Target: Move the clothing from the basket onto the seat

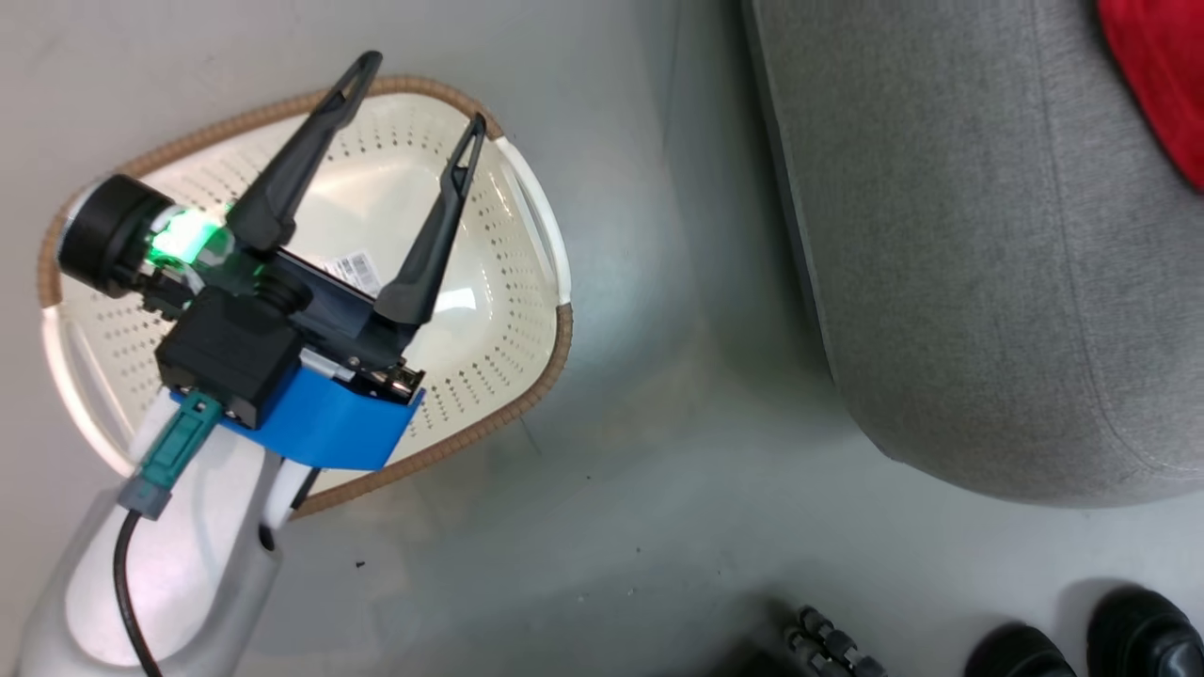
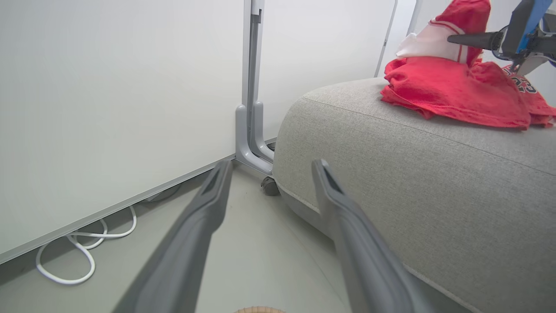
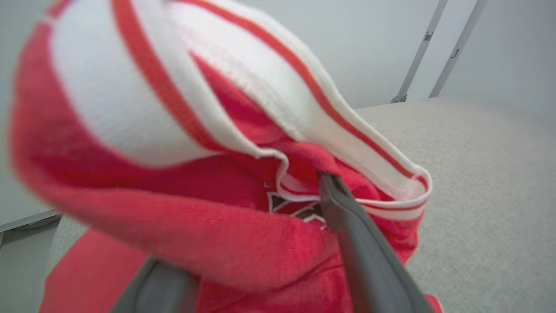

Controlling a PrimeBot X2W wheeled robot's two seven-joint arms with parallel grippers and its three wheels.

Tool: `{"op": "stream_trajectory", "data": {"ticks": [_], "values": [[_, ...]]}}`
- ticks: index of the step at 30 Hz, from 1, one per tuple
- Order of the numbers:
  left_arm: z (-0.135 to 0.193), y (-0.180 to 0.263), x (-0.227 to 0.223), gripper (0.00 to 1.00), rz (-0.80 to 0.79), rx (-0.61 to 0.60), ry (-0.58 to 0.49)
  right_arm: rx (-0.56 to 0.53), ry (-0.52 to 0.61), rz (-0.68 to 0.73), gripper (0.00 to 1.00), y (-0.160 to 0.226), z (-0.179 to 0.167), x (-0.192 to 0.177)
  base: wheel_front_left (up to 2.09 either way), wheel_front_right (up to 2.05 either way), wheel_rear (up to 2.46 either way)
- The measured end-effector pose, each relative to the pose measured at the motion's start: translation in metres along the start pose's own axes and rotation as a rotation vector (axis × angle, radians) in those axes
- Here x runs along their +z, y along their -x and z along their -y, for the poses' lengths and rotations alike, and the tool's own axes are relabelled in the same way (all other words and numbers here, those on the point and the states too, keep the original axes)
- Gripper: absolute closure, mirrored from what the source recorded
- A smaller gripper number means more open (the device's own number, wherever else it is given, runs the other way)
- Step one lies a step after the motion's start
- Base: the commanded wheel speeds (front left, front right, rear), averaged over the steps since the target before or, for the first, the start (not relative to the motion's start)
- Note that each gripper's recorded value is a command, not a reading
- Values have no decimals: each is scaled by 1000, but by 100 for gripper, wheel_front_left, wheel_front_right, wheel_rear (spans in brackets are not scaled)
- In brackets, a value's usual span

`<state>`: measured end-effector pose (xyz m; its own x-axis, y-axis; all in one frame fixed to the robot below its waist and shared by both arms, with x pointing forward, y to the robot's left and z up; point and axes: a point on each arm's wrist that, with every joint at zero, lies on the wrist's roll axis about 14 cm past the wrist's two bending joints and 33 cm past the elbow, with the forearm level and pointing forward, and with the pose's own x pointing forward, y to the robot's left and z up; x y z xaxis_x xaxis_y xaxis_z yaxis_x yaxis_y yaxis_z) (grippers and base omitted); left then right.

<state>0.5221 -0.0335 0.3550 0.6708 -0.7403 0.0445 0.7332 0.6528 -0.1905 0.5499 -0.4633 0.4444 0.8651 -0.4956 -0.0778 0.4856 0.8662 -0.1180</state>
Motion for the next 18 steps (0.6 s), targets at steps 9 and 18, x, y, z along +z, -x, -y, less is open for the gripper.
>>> {"op": "stream_trajectory", "data": {"ticks": [9, 18], "values": [[21, 12, 44, 0, 29, 46, 27, 43, 4, -29, 0, 39, 1, 7, 0, 0, 0], [31, 49, 84, 0, 33, 152, 8, 133, -23, -15, 0, 90, -13, 22, 0, 0, 0]]}}
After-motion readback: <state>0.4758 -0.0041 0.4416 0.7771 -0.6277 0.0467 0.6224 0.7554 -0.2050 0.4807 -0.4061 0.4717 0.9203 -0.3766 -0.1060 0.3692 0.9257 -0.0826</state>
